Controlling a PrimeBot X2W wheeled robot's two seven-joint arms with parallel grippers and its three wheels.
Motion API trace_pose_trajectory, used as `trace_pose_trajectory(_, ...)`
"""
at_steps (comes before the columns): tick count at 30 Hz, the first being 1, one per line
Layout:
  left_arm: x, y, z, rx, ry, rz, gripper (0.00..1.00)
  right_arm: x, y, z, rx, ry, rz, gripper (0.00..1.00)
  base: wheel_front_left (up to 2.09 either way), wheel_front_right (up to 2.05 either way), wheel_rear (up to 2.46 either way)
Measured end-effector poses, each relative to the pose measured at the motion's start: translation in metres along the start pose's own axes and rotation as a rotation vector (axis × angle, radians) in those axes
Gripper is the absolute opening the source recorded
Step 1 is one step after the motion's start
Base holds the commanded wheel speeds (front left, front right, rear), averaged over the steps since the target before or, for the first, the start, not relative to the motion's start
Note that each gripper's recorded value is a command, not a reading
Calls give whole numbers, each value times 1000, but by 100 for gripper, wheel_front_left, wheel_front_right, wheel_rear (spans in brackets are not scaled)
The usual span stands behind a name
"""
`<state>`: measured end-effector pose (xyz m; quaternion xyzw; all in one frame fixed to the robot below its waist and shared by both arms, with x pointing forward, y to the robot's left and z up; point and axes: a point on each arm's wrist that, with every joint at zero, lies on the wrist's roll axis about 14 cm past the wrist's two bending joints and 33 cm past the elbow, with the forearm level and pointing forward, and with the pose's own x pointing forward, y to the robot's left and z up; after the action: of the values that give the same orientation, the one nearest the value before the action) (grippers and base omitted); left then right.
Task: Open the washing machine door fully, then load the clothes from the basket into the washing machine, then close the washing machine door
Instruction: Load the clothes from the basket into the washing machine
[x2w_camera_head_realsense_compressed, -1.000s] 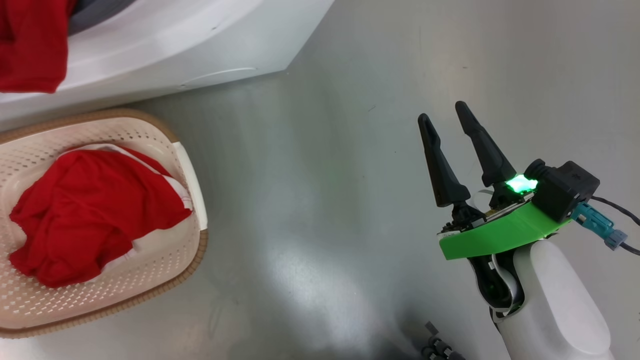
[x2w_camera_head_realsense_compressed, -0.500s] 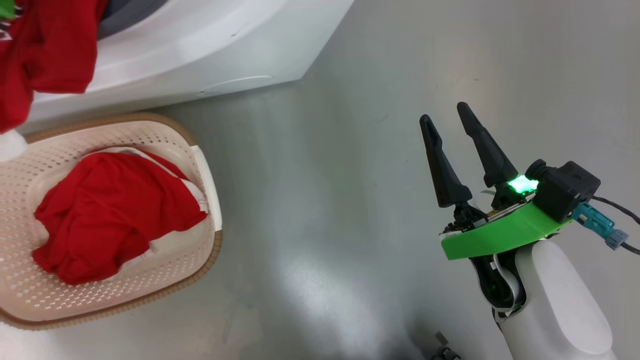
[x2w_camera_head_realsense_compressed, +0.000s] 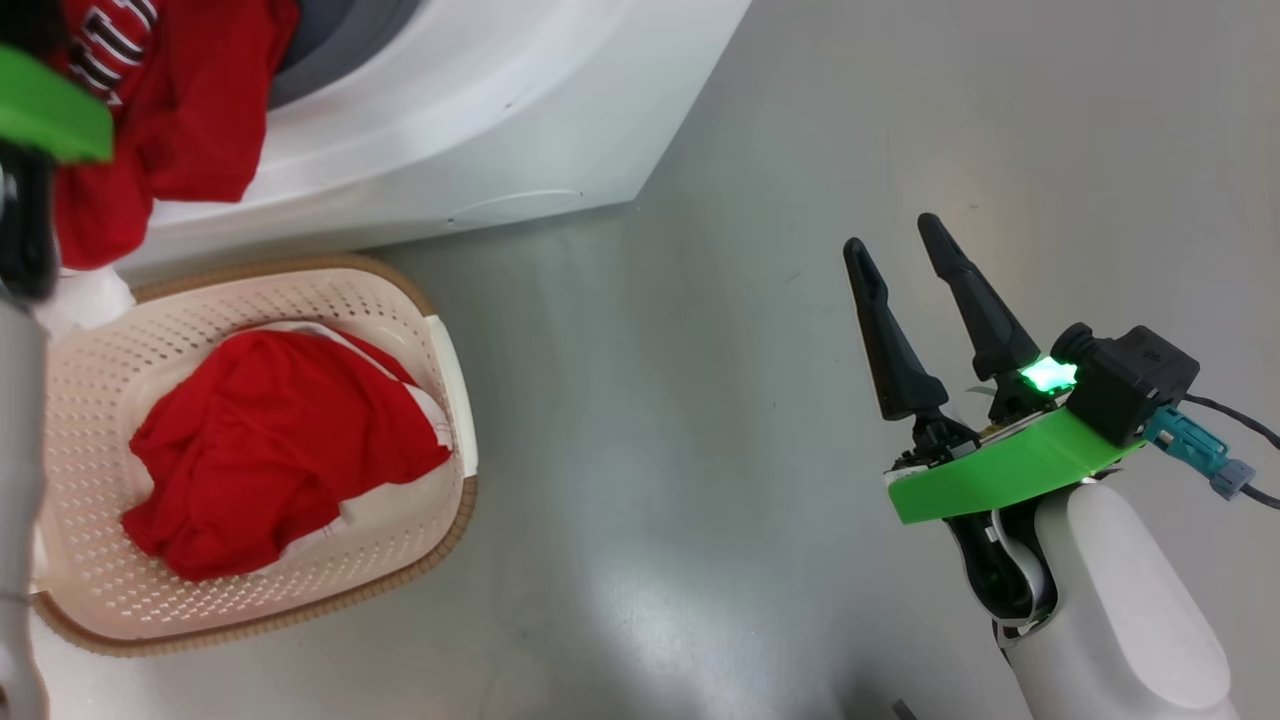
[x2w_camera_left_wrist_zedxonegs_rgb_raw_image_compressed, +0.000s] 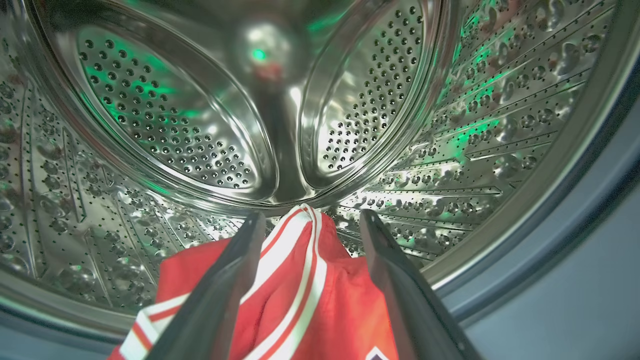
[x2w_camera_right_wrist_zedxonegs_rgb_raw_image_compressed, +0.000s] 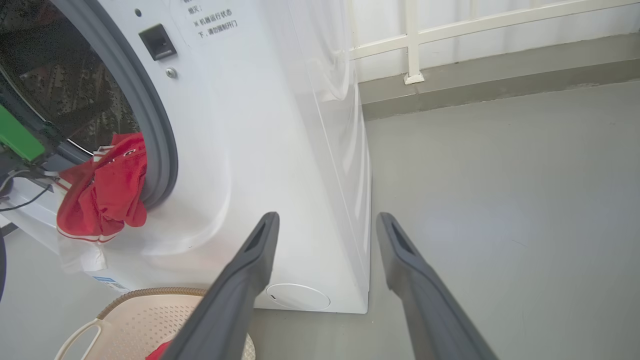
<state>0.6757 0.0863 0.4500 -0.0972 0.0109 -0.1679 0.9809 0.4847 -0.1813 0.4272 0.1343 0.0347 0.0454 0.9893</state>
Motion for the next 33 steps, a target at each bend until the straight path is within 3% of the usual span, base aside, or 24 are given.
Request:
trace_pose_trajectory(10,-47,-5,-11,-2,-13,-10,100,0,4,7,-3,-14,16,100,0,0,0)
trace_pose_trajectory(33,-147,19,-32,-35,-5,144,100,4,6,2,10,-12,25,100,0,0,0)
